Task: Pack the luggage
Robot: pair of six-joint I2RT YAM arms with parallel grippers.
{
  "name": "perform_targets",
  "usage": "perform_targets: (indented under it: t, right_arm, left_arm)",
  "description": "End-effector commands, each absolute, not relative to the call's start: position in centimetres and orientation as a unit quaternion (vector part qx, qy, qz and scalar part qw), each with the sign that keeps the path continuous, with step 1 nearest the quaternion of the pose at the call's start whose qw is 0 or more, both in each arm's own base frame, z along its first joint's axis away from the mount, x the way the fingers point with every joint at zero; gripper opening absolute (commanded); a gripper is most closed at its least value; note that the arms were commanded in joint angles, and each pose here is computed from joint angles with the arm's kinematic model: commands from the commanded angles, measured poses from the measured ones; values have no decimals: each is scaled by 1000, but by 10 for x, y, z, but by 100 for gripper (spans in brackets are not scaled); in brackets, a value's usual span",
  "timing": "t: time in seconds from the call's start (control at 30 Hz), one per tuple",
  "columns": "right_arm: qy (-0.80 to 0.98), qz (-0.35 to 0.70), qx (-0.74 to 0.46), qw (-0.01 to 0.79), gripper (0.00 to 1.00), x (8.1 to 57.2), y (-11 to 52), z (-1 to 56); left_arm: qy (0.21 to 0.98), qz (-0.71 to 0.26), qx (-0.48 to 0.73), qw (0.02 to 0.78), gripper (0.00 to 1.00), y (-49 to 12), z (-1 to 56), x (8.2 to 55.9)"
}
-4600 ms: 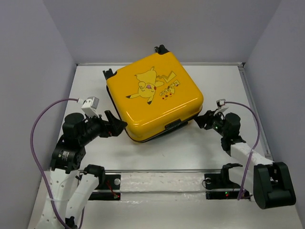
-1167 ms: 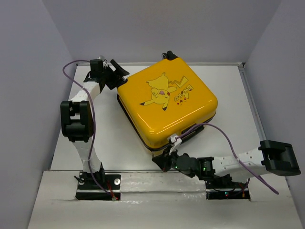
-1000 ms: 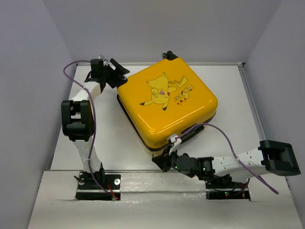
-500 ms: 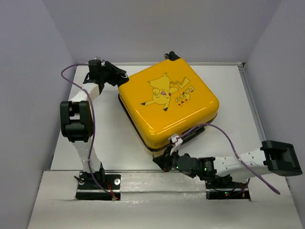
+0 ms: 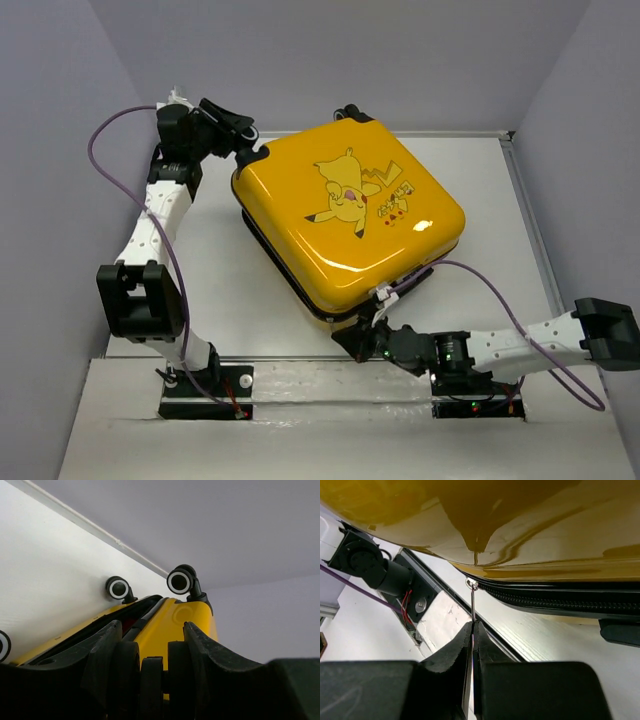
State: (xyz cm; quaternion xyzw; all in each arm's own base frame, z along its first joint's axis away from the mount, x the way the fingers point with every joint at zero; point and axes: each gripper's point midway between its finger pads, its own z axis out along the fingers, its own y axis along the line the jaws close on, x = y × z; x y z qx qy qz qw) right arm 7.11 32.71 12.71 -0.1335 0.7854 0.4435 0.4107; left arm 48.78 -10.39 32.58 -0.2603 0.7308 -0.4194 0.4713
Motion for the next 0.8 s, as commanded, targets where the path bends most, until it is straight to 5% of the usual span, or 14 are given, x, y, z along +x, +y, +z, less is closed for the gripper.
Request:
perform_targets:
  t: [0.0, 0.13, 0.53, 0.77]
  right_arm:
    - [822, 396, -169, 374, 7, 58, 308, 88]
    - [821, 403, -163, 371, 7, 58, 305, 92]
    - [824, 399, -169, 366, 7, 56, 305, 92]
    - [832, 384, -170, 363, 7, 57, 306, 89]
  left_arm:
    - [657, -484, -185, 548, 6, -118, 436, 456]
    - [677, -454, -183, 550, 6, -111, 431, 447]
    - [742, -341, -280, 505, 6, -37, 271, 454]
    - [758, -314, -291, 492, 6, -16, 241, 470]
